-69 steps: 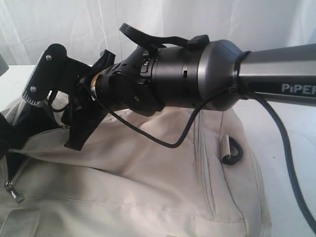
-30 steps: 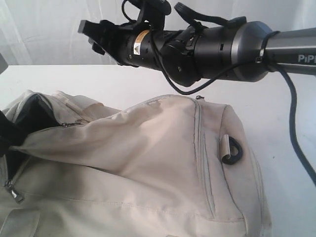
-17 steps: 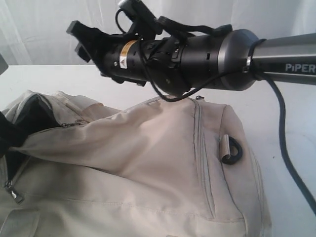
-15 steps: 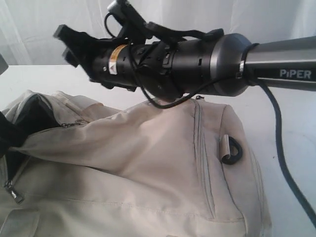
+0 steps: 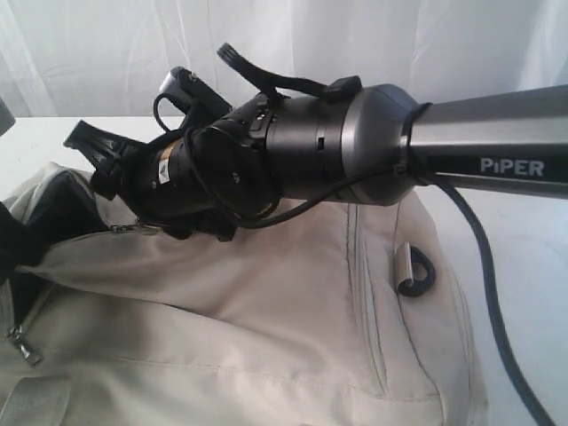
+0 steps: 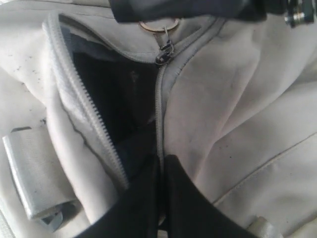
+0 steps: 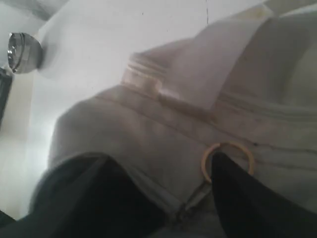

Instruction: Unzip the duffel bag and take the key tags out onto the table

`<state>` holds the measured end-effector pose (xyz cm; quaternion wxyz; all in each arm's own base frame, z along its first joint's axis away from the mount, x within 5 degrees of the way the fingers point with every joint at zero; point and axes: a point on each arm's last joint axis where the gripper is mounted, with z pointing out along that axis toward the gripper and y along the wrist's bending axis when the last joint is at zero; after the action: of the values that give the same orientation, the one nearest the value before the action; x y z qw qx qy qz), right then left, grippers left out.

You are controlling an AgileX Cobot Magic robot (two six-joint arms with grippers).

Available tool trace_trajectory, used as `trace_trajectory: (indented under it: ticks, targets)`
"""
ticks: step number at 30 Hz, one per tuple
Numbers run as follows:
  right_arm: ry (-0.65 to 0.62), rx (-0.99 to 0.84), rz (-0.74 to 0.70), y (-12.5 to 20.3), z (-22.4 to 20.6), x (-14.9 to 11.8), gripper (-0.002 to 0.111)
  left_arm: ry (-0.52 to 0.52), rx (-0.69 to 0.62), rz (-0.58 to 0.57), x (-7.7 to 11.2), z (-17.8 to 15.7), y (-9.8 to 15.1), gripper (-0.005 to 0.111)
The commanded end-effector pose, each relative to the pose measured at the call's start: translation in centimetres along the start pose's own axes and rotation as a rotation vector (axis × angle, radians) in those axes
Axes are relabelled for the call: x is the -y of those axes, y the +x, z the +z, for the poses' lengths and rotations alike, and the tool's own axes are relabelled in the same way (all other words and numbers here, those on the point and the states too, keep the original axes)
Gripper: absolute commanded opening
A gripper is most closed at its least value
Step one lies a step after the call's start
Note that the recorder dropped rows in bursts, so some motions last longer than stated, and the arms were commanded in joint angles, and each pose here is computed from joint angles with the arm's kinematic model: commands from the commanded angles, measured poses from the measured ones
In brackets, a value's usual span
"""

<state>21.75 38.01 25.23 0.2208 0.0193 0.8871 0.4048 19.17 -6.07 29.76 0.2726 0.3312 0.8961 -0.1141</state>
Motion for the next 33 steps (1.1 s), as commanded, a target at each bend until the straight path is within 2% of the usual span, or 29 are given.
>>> trace_trajectory:
  ticks: [1,12,22,26,33]
  targets:
    - [0.091,-0.136,-0.023,1.4,-0.3,0.6,0.055,0.012,-0.024,0.003,0.3,-0.3,0.5,0.0]
    - [0.151,-0.173,-0.066,1.2,-0.5,1.3,0.055,0.014,-0.027,0.003,0.3,-0.3,0.5,0.0]
    - [0.15,-0.111,-0.035,-1.5,-0.7,2.3,0.055,0.018,-0.032,0.003,0.3,-0.3,0.5,0.0]
    - [0.16,-0.117,-0.038,-1.3,0.0,2.8,0.055,0.018,-0.032,0.003,0.3,-0.3,0.5,0.0]
    - [0.165,-0.155,0.052,-0.3,2.0,3.9,0.055,0.018,-0.032,0.003,0.3,-0.3,0.5,0.0]
